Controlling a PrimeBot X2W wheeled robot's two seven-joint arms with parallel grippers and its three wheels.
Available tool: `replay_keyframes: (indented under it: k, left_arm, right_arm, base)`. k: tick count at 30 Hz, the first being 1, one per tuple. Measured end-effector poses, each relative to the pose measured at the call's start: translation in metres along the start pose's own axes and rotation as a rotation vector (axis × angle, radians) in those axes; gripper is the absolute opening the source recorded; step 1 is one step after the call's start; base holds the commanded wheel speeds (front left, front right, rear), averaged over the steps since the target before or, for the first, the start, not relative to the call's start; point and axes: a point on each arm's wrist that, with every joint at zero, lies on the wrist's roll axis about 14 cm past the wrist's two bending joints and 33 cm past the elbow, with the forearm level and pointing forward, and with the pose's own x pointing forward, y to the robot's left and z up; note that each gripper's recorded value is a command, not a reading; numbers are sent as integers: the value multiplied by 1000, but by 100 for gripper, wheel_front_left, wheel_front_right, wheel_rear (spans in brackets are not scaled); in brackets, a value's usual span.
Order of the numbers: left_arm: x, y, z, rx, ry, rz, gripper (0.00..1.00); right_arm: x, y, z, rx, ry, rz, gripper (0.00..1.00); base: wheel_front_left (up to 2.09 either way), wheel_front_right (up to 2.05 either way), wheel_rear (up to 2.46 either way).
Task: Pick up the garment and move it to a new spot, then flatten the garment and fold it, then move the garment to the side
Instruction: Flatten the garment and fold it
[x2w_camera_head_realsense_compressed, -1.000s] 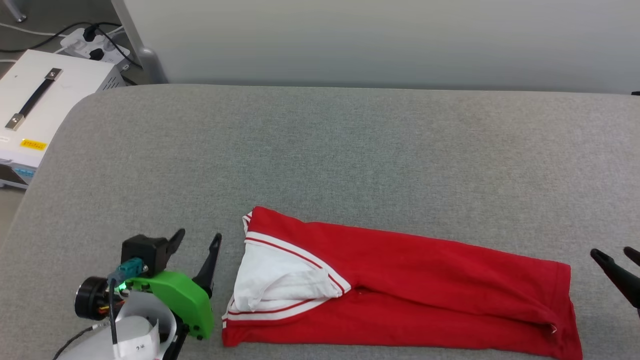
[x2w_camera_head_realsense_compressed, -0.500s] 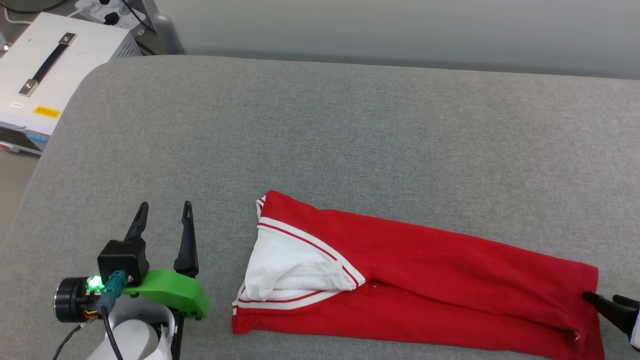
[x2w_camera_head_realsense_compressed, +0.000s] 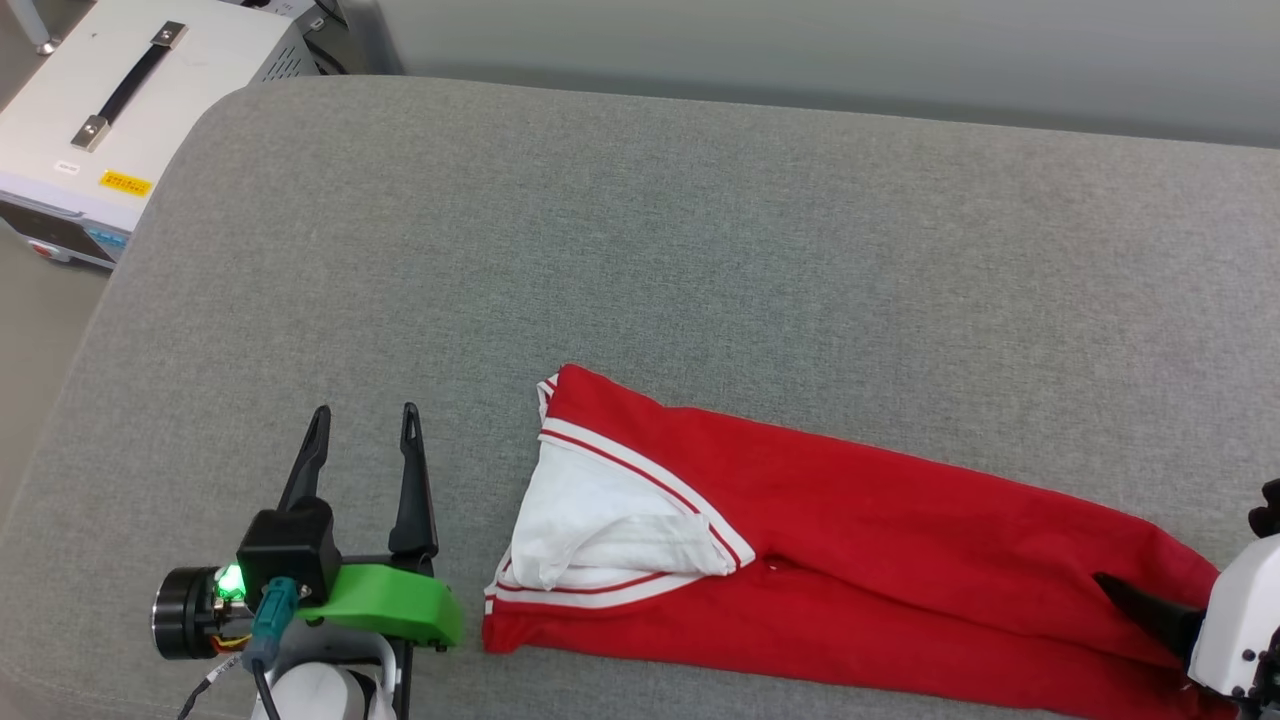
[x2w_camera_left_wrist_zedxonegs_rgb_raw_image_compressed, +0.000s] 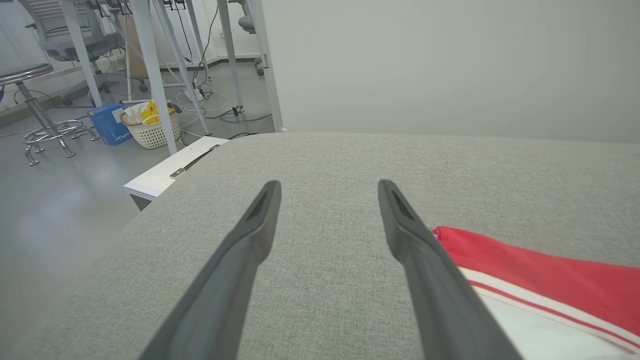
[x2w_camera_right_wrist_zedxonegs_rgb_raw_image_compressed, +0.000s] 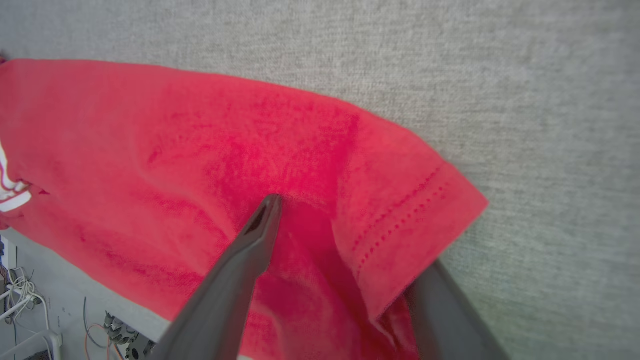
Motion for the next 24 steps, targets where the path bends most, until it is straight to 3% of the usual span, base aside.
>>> replay_keyframes:
  k: [1, 2, 3, 13, 24]
  left_arm:
    - [-1, -1, 0, -2, -2, -1, 100]
    - [-2, -4, 0, -5, -7, -5, 100]
    - [-2, -4, 1, -6, -10, -2, 100]
    - [-12, -7, 4, 23, -28, -15, 100]
    - [-20, -20, 7, 25, -42, -72, 100]
  right_arm:
    - [1, 0, -2, 0, 2, -1, 100]
    - [2, -1, -2, -3, -5, -4, 39]
    - [2, -1, -3, -3, -11, -7, 0]
    - [-15, -25, 6, 2, -87, -74, 0]
    - [-77, -90, 35, -22, -180, -271, 0]
  base:
    - [0, 0, 0]
    - [0, 0, 0]
    - [0, 0, 0]
    - [0, 0, 0]
    - [0, 0, 0]
